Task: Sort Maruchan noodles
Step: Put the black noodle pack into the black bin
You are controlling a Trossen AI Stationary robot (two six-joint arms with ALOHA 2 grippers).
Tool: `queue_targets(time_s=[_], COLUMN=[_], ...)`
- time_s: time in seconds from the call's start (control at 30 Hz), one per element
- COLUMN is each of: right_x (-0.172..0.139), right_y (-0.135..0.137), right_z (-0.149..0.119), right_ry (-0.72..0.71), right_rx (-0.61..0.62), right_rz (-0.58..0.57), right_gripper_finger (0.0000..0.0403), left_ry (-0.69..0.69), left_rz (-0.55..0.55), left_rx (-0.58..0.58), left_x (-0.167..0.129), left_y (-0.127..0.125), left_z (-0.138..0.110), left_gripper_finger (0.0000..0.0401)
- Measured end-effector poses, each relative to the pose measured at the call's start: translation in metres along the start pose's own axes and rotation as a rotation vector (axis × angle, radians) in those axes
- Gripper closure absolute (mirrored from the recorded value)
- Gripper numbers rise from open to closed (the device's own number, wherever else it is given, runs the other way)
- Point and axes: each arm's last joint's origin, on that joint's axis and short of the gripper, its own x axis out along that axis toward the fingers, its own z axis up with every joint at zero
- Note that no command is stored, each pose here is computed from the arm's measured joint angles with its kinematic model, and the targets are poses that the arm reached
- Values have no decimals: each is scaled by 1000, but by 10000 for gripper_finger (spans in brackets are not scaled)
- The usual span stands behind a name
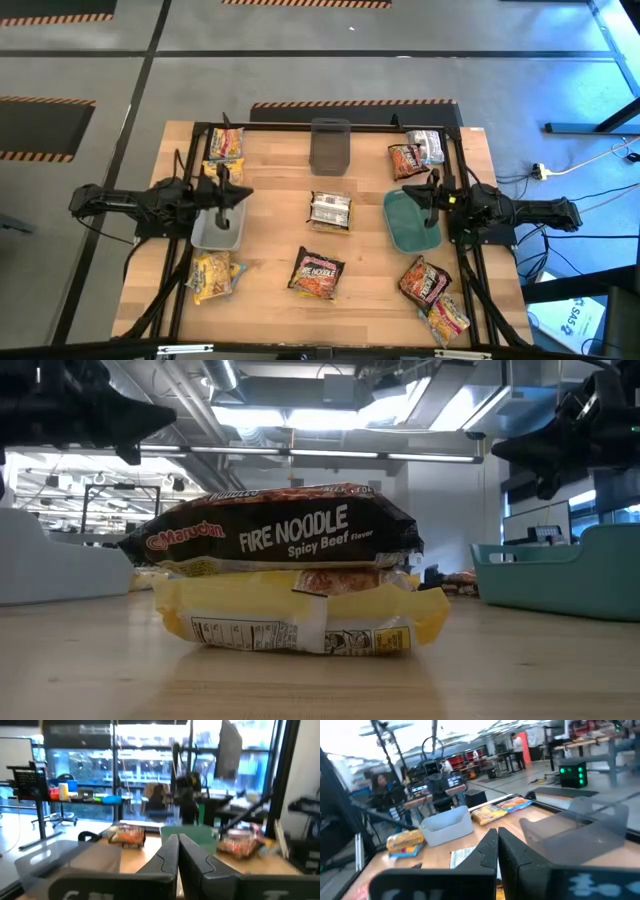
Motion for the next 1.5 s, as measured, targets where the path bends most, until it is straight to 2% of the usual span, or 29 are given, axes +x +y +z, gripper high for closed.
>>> queue_targets(time_s=[0.27,0.43,0.57,0.67,0.9,1.03,1.2,1.5], right_x=[0,0,6,10,21,24,28,42], right_y=[-1,-1,-2,1,2,2,2,12], right_z=[1,0,-5,-3,-10,-14,-15,-2], right_ry=[-11,-8,47,28,84,112,113,131], right_rx=[-5,-58,-75,-77,-104,-86,-84,-47], right_rz=[-24,-31,-67,-29,-38,-46,-39,29], right_gripper_finger=[403,403,403,403,396,377,342,261], left_ry=[-8,13,0,-17,99,136,205,297], left_rz=[46,73,122,82,89,67,30,7], left_rx=[5,7,29,27,31,17,21,-4], left_x=[1,4,10,17,53,81,108,129], left_y=[1,2,4,3,-1,-7,-15,-24], left_z=[0,-2,-2,2,14,25,22,6], left_gripper_finger=[401,401,401,401,401,401,401,401])
